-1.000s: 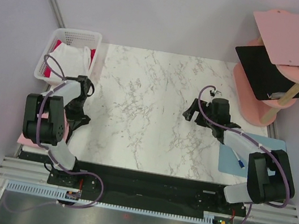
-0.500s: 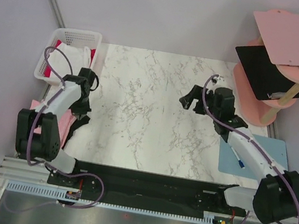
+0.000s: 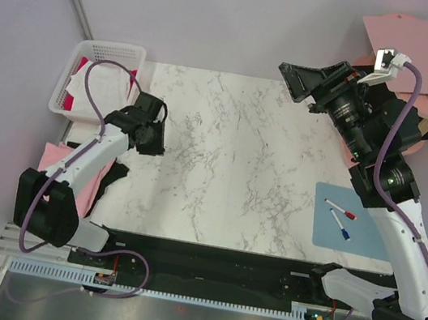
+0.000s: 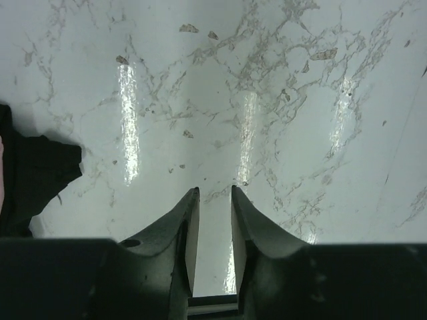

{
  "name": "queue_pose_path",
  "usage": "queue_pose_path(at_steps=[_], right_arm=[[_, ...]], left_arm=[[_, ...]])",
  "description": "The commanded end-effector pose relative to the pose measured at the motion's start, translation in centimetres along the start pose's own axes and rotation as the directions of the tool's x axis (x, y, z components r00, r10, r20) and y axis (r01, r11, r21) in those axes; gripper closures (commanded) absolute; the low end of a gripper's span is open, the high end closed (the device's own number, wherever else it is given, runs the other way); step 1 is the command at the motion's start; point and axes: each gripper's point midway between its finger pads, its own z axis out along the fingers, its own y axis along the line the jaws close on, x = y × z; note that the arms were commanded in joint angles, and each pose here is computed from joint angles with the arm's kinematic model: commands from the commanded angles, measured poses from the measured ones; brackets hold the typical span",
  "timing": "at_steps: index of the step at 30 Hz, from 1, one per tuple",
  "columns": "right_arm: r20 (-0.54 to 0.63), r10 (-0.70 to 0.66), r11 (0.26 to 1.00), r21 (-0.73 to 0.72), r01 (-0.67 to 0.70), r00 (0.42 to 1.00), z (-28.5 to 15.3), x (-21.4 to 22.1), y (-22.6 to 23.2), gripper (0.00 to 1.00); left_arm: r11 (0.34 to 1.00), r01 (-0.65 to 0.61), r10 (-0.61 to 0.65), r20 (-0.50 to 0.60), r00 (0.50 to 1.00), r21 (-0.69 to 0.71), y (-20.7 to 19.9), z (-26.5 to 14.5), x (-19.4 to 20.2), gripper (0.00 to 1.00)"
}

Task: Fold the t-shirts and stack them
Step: Put the neatly folded tshirt into the corner of the board with the left arm

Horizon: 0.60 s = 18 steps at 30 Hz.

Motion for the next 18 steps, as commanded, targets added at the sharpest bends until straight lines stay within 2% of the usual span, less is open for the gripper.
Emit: queue_pose_path(at_steps=[1, 2, 5, 13, 18], right_arm=[[0.03, 0.07, 0.997, 0.034, -0.071, 0.997, -0.7, -1.5, 0.8, 0.02], [0.036, 0.069, 0.997, 0.02, -0.07, 0.997, -0.7, -1.9, 1.3, 0.02], [0.038, 0.078, 0.997, 0.022, -0.079, 0.996, -0.4, -2.0, 1.2, 0.02], [0.047, 0.101, 0.994, 0.035, -0.103, 0.994, 0.5, -0.7, -0.2, 0.02], [0.071, 0.095, 0.995, -0.005, -0.095, 0.993, 0.7, -1.1, 0.3, 0.02]], left_arm=[[1.0, -0.022, 0.022, -0.007, 1.0, 0.014, -1.1, 1.9, 0.1, 0.6], [1.0, -0.023, 0.023, 0.0, 1.0, 0.011, -1.2, 2.1, 0.0, 0.5], [1.0, -0.03, 0.03, -0.008, 1.0, -0.001, -1.4, 2.8, 0.0, 0.38], [0.998, -0.063, 0.063, -0.024, 0.998, -0.025, -1.9, 4.0, -0.2, 0.36], [0.995, -0.082, 0.08, -0.049, 0.996, -0.052, -1.5, 5.0, 0.3, 0.35]])
